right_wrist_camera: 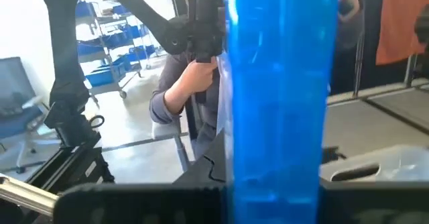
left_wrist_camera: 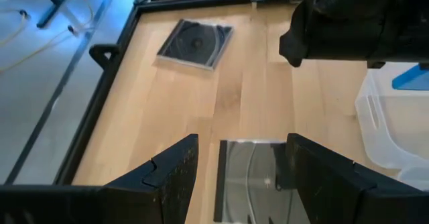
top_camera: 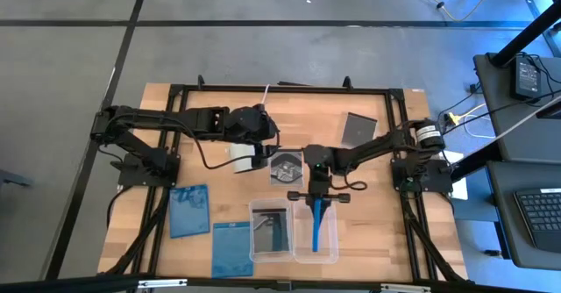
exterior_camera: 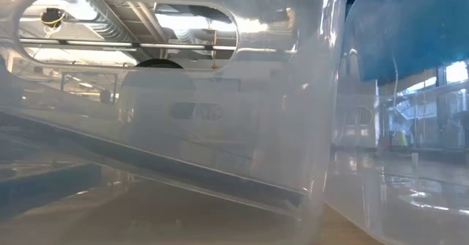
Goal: Pick & place jewel cases by type
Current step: Put the top right blue cd case into the right transparent bin
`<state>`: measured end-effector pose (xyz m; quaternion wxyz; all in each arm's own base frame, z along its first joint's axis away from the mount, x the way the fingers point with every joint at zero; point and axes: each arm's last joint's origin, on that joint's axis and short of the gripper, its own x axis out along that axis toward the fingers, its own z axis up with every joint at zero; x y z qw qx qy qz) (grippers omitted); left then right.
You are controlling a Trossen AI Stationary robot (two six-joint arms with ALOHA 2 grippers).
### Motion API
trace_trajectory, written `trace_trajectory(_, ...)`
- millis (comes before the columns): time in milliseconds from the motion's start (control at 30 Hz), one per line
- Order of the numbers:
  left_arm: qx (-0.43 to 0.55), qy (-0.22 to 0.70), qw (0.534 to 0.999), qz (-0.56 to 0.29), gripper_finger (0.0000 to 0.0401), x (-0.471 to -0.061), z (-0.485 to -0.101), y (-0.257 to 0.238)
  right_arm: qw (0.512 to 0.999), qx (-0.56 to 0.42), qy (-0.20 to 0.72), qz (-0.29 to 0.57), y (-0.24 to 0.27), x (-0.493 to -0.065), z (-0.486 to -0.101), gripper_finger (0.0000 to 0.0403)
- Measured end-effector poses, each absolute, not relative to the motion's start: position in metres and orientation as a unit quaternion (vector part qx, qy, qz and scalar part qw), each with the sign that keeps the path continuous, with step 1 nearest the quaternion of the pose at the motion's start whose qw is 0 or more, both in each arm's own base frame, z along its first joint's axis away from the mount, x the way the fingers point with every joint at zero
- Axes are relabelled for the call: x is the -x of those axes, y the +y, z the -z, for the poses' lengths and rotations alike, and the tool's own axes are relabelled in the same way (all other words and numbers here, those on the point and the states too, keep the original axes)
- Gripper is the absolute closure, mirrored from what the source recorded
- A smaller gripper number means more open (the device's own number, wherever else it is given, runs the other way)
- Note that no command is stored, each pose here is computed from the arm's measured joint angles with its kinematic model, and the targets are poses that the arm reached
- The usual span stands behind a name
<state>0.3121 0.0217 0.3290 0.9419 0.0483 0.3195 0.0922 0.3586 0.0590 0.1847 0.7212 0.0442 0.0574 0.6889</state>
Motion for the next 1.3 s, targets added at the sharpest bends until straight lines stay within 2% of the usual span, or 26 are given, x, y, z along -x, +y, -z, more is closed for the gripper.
trace_trajectory(400, -0.044, 0.33, 0.939, -0.093, 0.0179, -0.311, -0.327, 0.021, 0.747, -0.078, 0.103, -0.653, 0.06, -0.364, -0.166, 0.0384)
trace_trajectory(800, -0.045, 0.337, 0.936, -0.093, 0.0179, -0.31, -0.326, 0.022, 0.757, -0.109, 0.122, -0.633, 0.059, -0.363, -0.182, 0.0384)
trace_trajectory(967, -0.067, 0.354, 0.924, -0.13, 0.0179, -0.307, -0.324, 0.024, 0.781, -0.217, 0.186, -0.556, 0.058, -0.361, -0.204, 0.0386)
trace_trajectory(1133, -0.094, 0.402, 0.896, -0.16, 0.0179, -0.3, -0.317, 0.026, 0.778, -0.377, 0.26, -0.43, 0.058, -0.357, -0.22, 0.0387)
trace_trajectory(1300, -0.126, 0.447, 0.861, -0.208, 0.0179, -0.291, -0.312, 0.029, 0.711, -0.537, 0.388, -0.236, 0.067, -0.343, -0.215, 0.0387)
